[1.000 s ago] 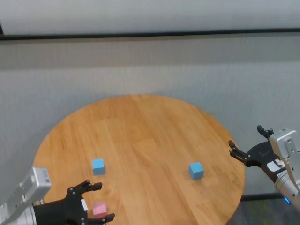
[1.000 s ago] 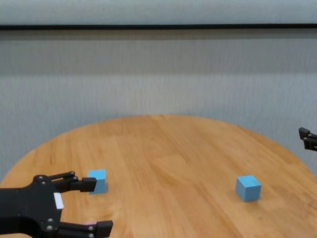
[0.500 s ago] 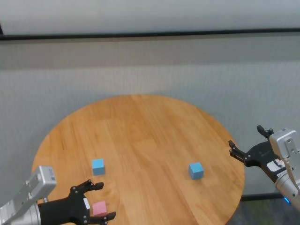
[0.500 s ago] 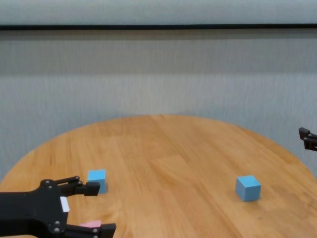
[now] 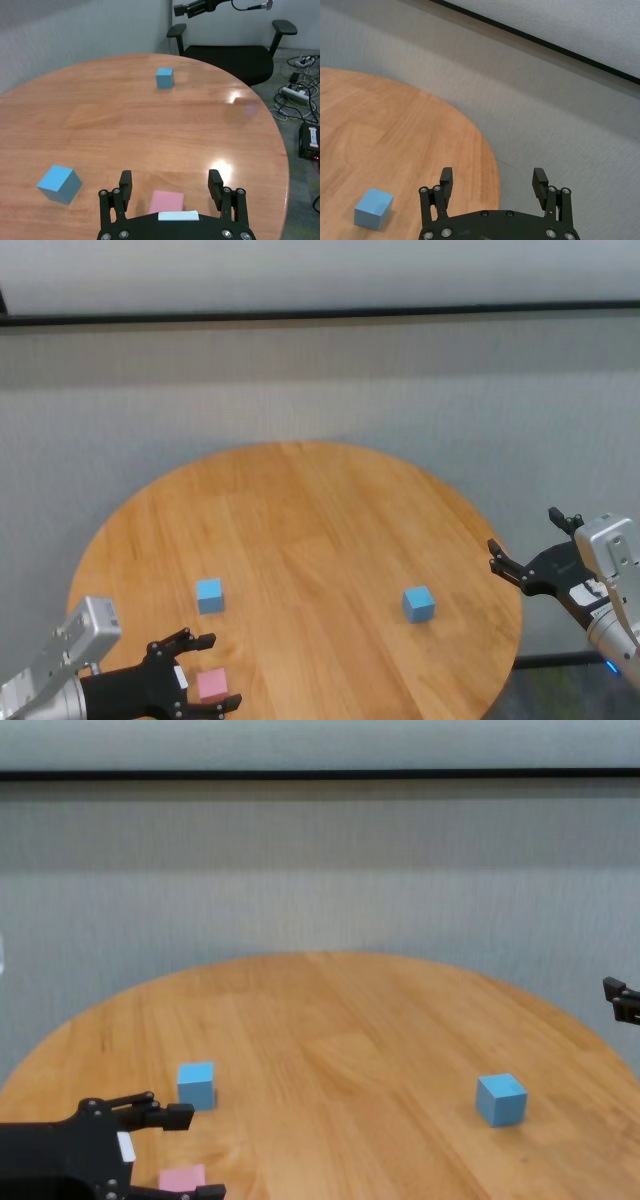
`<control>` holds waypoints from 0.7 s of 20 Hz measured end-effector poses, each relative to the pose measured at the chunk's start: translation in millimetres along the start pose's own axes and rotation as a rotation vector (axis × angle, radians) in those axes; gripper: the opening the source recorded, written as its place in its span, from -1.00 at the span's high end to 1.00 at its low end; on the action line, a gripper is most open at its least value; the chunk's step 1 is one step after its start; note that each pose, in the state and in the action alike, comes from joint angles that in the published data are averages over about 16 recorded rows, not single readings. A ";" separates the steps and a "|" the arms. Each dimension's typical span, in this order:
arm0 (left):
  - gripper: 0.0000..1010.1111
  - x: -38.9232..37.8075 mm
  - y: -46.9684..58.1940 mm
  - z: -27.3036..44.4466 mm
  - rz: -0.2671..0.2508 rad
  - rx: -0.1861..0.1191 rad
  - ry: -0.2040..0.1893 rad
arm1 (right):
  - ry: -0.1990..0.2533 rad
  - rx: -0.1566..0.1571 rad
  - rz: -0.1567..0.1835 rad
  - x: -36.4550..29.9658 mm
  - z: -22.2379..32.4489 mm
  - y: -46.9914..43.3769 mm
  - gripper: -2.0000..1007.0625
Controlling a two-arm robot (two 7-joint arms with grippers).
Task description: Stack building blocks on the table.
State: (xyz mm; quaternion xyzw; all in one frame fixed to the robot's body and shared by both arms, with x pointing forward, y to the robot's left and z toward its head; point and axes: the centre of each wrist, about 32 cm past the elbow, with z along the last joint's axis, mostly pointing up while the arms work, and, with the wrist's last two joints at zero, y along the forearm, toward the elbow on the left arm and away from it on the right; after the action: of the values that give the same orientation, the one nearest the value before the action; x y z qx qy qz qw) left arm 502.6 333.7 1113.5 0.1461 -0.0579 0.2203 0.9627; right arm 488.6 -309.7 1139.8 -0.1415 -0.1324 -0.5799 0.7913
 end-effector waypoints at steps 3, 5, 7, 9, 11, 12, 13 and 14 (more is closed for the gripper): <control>-0.98 0.9 -0.6 -3.6 0.002 0.006 0.001 | 0.000 0.000 0.000 0.0 0.0 0.0 -0.99; -0.98 1.4 -1.1 -5.8 0.003 0.010 0.001 | 0.000 0.000 0.000 0.0 0.0 0.0 -0.99; -0.98 1.8 -1.6 -7.9 0.003 0.013 0.001 | 0.000 0.000 0.000 0.0 0.0 0.0 -0.99; -0.98 2.2 -2.0 -9.6 0.003 0.016 0.001 | 0.000 0.000 0.000 0.0 0.0 0.0 -0.99; -0.98 2.5 -2.4 -11.1 0.003 0.019 0.001 | 0.000 0.000 0.000 0.0 0.0 0.0 -0.99; -0.98 2.6 -2.5 -11.8 0.003 0.020 0.002 | 0.000 0.000 0.000 0.0 0.0 0.0 -0.99; -0.98 2.8 -2.7 -12.4 0.002 0.021 0.002 | 0.000 0.000 0.000 0.0 0.0 0.0 -0.99; -0.98 2.9 -2.8 -13.1 0.002 0.023 0.003 | 0.000 0.000 0.000 0.0 0.0 0.0 -0.99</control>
State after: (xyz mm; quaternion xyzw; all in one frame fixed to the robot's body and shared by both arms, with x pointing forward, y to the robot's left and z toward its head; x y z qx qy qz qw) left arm 507.0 336.5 1100.9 0.1566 -0.0539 0.2222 0.9608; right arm 488.6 -309.7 1139.8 -0.1415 -0.1324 -0.5799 0.7913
